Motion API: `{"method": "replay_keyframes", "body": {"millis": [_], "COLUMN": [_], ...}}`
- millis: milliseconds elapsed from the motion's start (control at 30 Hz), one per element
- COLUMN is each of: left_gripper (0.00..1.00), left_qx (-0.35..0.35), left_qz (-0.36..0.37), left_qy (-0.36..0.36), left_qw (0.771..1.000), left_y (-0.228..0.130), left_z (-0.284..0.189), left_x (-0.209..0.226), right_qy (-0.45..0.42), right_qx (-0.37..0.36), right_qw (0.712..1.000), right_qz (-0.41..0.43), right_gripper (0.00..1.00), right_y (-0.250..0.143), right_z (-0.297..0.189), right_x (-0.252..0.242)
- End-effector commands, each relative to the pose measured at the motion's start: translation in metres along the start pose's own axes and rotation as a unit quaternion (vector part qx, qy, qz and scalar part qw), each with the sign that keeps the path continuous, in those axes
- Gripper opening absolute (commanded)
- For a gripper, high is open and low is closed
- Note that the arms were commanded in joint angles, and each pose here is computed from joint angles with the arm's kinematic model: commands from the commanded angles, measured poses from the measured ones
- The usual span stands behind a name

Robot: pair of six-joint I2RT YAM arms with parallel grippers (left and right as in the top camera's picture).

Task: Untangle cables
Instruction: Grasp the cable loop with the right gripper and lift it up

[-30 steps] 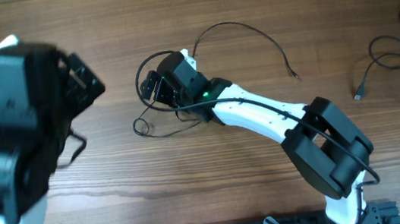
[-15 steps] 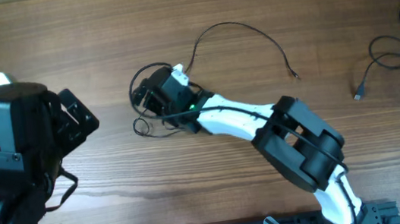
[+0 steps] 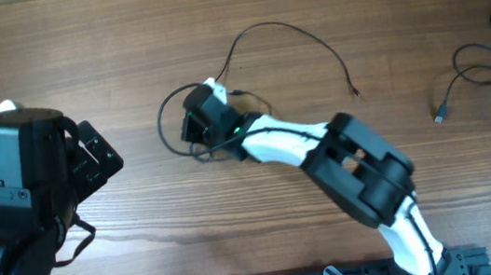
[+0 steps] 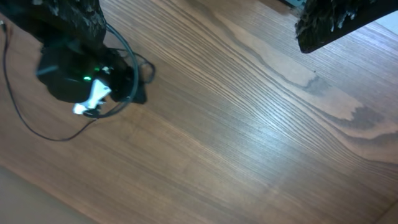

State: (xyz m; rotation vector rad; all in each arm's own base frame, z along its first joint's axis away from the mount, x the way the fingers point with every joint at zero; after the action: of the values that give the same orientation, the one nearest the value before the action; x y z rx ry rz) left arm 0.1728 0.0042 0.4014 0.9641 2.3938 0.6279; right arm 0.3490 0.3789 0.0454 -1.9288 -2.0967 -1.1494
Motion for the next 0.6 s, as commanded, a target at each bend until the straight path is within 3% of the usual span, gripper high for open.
{"method": "replay_keyframes", "body": {"millis": [0, 167, 367, 567], "left_gripper": [1.00, 1.00, 1.00, 1.00], "left_qx": [0.009, 0.053, 0.173, 0.291], "left_qz": [-0.046, -0.052, -0.051, -0.037], "left_qy": [0.004, -0.029, -0.109, -0.130], "left_qw": [0.999, 0.997, 0.978, 0.947], "left_y": [-0.001, -0.004, -0.021, -0.048], "left_z": [0.007, 0.025, 0.052, 0.081], "left_x": [-0.004, -0.034, -0.092, -0.130], "right_qy": [0.019, 0.009, -0.013, -0.081], "right_qx": [-0.080, -0.144, -0.207, -0.243], "right_qw": [0.993, 0.984, 0.965, 0.944], "right_qz": [-0.084, -0.104, -0.161, -0.207], "right_gripper": [0.04, 0.04, 0.04, 0.04], "right_y": [0.071, 0.121, 0.147, 0.155], "right_z": [-0.077, -0.166, -0.259, -0.306], "right_x": [0.015, 0.012, 0.007, -0.009]}}
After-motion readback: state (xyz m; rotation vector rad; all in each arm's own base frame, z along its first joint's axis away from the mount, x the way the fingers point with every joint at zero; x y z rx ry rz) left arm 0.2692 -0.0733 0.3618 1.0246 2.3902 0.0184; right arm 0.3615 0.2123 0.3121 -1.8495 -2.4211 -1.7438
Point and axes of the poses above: each gripper's point midway between its finger pads, its own z axis out along the fingers, its own x axis along the line the jaws close on, y = z × x, the point moved 5 cm from there along -z, back along the fingers, and after that the axes turned 14 degrees about -z, right-handed, at the moved point
